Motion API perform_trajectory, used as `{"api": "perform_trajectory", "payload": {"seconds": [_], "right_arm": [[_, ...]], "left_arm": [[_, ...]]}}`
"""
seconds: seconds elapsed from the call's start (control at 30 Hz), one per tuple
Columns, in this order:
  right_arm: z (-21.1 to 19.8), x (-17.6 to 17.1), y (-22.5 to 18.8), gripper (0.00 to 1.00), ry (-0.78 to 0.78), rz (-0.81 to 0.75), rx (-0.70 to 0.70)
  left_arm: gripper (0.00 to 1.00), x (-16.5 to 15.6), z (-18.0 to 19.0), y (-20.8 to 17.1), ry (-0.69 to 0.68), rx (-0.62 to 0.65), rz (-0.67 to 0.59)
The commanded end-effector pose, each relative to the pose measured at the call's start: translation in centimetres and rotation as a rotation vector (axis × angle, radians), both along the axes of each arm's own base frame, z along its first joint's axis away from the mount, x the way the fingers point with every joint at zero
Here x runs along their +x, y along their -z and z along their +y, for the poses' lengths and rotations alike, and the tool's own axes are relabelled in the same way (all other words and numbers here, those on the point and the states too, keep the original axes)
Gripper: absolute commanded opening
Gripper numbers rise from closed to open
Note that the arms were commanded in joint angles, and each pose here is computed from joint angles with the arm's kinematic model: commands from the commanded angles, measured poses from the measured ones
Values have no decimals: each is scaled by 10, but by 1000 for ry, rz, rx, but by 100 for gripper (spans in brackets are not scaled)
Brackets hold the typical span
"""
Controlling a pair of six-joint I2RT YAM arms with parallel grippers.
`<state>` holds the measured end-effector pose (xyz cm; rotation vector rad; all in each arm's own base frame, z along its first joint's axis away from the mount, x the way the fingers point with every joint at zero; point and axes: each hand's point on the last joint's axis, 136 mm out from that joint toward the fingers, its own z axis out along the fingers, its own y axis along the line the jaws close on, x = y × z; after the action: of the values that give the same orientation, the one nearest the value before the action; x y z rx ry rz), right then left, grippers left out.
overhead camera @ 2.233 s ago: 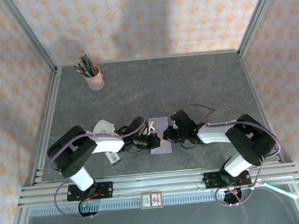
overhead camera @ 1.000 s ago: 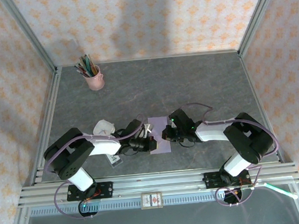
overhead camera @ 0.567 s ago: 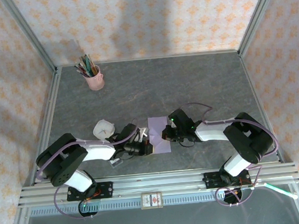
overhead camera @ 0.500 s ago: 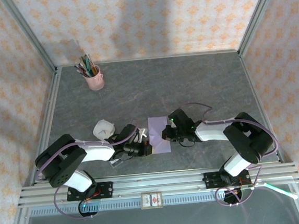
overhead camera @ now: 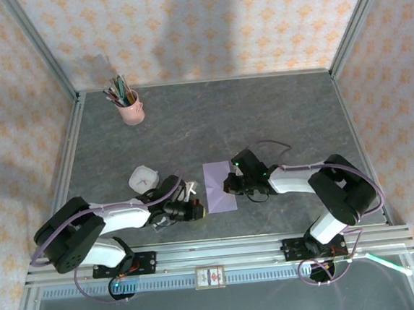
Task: Fold a paper plane with a square sheet of paper (pick it up from the middle)
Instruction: Fold the triangle at the bottom-center of the table.
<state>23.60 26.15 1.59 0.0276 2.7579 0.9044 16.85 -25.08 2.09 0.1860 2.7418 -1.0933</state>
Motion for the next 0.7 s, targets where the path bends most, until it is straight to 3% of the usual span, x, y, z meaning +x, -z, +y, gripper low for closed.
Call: {"api": "perform_trajectory", "payload": {"seconds": [0.0, 0.17, 0.27, 0.43, 0.67], "right_arm": [[-38, -13, 38, 0, -14, 58, -224], [-9, 10, 0, 1, -134, -42, -162], [-5, 20, -25, 6, -154, -105, -166], [-27, 22, -39, 19, -59, -108, -248], [-37, -5, -30, 25, 37, -48, -277]], "left_arm": [[0, 7, -5, -23, -4, -51, -40], [3, 34, -28, -57, -52, -158, -110], [4, 51, -38, -59, -71, -149, -124], [3, 78, -46, -47, -91, -76, -147], [0, 83, -44, -15, -84, -15, -101]]}}
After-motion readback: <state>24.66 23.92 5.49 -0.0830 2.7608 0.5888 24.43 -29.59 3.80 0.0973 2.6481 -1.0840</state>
